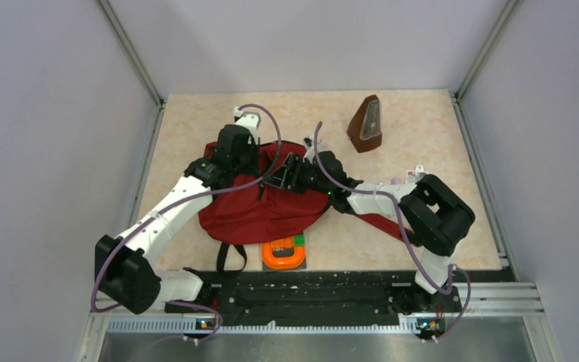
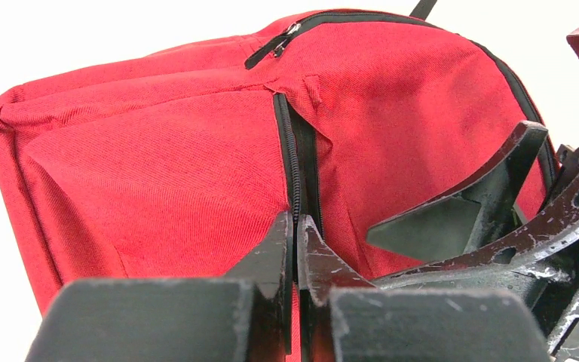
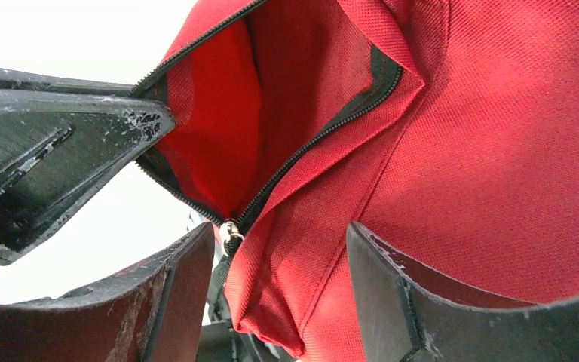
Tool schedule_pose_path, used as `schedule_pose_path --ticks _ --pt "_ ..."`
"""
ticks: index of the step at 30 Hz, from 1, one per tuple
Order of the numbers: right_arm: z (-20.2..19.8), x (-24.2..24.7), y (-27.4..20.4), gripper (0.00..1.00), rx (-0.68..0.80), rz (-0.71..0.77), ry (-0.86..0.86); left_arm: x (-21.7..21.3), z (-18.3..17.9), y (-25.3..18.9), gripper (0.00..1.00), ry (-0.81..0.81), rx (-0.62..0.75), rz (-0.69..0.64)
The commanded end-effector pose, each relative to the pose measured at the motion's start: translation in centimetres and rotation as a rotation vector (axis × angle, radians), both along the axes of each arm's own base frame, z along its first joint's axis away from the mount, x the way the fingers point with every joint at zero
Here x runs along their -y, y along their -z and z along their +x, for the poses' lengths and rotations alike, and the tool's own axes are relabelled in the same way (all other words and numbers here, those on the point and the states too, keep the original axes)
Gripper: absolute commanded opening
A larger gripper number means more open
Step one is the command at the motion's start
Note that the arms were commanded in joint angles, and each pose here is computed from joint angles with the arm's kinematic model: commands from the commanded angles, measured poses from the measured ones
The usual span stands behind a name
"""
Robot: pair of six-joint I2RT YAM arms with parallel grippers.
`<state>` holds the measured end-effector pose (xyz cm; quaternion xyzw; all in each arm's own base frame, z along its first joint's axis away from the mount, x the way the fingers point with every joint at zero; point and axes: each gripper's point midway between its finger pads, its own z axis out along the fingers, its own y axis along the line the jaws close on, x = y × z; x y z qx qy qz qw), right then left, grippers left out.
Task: Pack the student bag
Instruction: Unzip the student bag at the center of the board.
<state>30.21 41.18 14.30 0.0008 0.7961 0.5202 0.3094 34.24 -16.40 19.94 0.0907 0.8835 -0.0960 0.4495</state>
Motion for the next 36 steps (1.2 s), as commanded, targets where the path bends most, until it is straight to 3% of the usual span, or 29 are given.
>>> schedule_pose_path --ticks 1,7,13,18,28,35,36 --pt "0.9 -1.7 -2.1 0.64 0.019 0.087 -0.029 1.0 0.7 -3.2 0.0 0.017 0.093 -0.08" --pt "0.7 -2.6 0.2 0.59 -0.012 0.054 -0.05 0.9 0.7 -3.1 0.0 0.018 0.094 -0.073" --pt "1.3 -1.8 2.9 0.2 -0.006 -0.025 -0.015 0.3 0.8 -3.9 0.0 0.012 0.131 -0.042" --pt "2.1 0.5 5.1 0.01 0.046 -0.17 0.062 -1.2 1.1 -5.1 0.0 -0.036 0.184 0.001" --pt "2.4 5.3 8.5 0.0 0.101 -0.405 0.161 -4.8 1.9 -7.1 0.0 -0.15 0.227 -0.025" --pt "2.7 5.5 6.0 0.0 0.189 -0.437 0.13 -2.0 1.5 -6.1 0.0 0.0 0.17 -0.088" --pt "2.7 5.8 5.3 0.05 0.214 -0.455 0.123 -1.8 1.4 -5.8 0.0 0.007 0.154 -0.092"
